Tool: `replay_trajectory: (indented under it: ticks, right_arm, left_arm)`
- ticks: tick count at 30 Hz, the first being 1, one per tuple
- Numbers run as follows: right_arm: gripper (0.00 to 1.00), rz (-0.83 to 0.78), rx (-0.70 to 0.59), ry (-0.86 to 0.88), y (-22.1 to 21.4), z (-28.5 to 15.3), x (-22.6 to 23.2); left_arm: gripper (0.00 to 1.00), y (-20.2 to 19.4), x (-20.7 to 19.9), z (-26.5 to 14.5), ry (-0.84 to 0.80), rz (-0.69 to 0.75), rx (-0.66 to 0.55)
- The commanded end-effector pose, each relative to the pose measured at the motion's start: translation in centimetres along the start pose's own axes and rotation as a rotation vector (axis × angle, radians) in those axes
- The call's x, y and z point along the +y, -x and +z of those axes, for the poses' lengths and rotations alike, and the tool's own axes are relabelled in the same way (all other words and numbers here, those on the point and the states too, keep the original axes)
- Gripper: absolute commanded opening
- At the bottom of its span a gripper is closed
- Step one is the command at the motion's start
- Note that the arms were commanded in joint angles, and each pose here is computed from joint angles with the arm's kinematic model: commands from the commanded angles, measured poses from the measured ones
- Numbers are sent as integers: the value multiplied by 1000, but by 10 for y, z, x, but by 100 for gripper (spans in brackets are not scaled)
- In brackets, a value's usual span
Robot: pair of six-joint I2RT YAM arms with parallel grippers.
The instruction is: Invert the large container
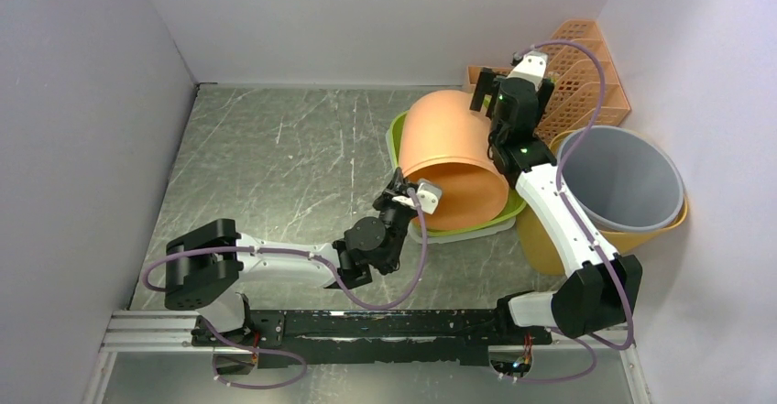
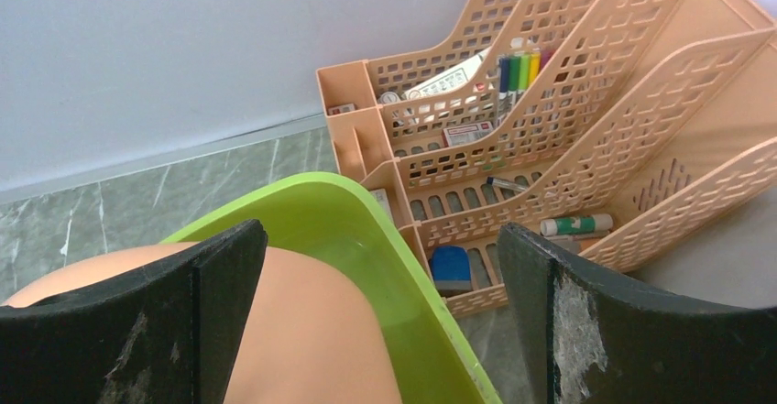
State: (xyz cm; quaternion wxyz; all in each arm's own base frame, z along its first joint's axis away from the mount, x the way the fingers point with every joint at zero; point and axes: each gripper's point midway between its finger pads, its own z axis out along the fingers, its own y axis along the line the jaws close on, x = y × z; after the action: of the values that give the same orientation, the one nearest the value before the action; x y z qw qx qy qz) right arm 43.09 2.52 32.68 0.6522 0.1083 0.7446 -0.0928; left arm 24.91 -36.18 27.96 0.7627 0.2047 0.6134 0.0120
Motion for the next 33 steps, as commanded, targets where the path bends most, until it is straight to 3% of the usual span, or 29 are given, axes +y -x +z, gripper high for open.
replay_trajectory:
  ticks: [1, 9, 17, 21, 28, 33]
  right_arm:
    - [100, 55, -35, -79, 7, -4, -21]
    - [100, 210, 4, -230, -17, 0, -76]
    - [100, 231, 14, -245, -25, 3, -84]
    - [100, 239, 15, -228, -29, 3, -82]
    - [100, 209, 52, -172, -32, 5, -72]
    - [100, 197, 47, -88, -19, 1, -58]
  left_arm:
    - [7, 29, 14, 5, 51, -50, -45]
    - [7, 83, 77, 4, 203, -14, -135]
    - [7, 161, 141, 0, 252, -139, -276]
    - [7, 185, 166, -5, 241, -183, -266]
    - [7, 162, 215, -19, 269, -214, -41]
    - [7, 92, 247, -12, 304, -270, 150]
